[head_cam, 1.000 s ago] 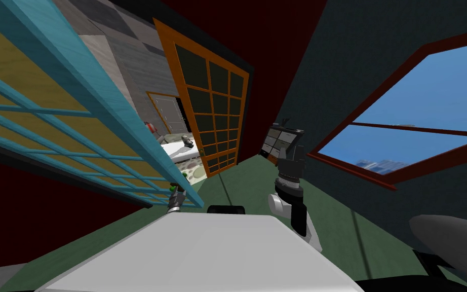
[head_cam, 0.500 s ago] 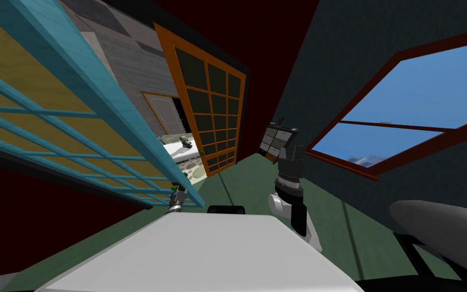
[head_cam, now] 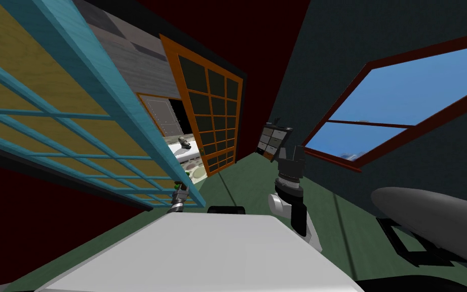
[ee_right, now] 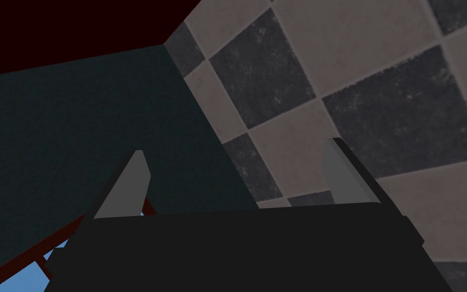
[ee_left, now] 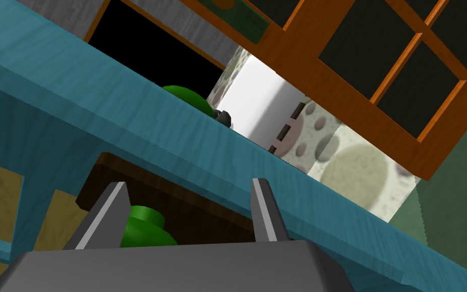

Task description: Pull the door open

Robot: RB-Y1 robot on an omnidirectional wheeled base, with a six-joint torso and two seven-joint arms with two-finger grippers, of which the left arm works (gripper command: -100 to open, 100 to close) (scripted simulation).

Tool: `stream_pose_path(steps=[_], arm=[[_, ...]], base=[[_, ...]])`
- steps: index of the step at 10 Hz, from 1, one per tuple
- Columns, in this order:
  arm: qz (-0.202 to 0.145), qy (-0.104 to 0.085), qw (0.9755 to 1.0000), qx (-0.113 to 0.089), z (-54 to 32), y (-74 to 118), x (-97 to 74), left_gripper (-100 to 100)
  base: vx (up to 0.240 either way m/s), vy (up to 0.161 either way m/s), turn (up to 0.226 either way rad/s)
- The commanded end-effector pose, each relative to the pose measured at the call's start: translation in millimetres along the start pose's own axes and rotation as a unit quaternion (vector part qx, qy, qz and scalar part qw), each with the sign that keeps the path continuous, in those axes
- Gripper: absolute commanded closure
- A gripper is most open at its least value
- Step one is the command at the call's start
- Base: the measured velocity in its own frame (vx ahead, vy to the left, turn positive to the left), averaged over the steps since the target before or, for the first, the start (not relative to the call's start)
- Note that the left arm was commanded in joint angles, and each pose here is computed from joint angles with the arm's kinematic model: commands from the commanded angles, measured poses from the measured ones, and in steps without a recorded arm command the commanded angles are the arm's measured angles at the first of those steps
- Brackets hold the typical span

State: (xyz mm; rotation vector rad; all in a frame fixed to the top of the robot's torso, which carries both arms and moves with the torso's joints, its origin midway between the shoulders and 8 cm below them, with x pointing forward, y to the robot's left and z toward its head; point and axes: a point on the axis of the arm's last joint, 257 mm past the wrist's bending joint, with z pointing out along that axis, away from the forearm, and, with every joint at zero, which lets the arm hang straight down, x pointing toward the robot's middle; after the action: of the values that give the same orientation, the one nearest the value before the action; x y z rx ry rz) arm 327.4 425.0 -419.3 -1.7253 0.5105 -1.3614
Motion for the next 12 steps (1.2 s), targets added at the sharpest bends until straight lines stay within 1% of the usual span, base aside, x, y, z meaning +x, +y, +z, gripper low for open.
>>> stream_pose_path(steps=[1,2,3,4,7,9,10,12], arm=[[-0.011,-0.004,0.9999,0.010,3.9,-13.2,-9.0,-100],[-0.033,0.000,0.9994,0.009,5.2,-12.1,-5.1,-100],[-0.034,0.000,0.9994,0.009,5.2,-12.1,-5.1,-100],[-0.056,0.004,0.9984,0.008,6.4,-10.8,-1.2,-100],[-0.056,0.004,0.9984,0.008,6.4,-10.8,-1.2,-100],[-0.099,0.011,0.9950,0.005,8.6,-8.2,6.6,-100],[-0.103,0.011,0.9946,0.005,8.6,-8.2,6.6,-100],[-0.146,0.019,0.9891,0.001,10.4,-5.4,14.5,-100]], base=[[-0.054,0.045,-0.044],[-0.058,0.041,-0.058],[-0.044,0.030,-0.043],[-0.053,0.030,-0.064],[-0.023,0.020,-0.016],[-0.066,0.028,-0.081],[-0.074,0.052,-0.064],[-0.091,0.055,-0.091]])
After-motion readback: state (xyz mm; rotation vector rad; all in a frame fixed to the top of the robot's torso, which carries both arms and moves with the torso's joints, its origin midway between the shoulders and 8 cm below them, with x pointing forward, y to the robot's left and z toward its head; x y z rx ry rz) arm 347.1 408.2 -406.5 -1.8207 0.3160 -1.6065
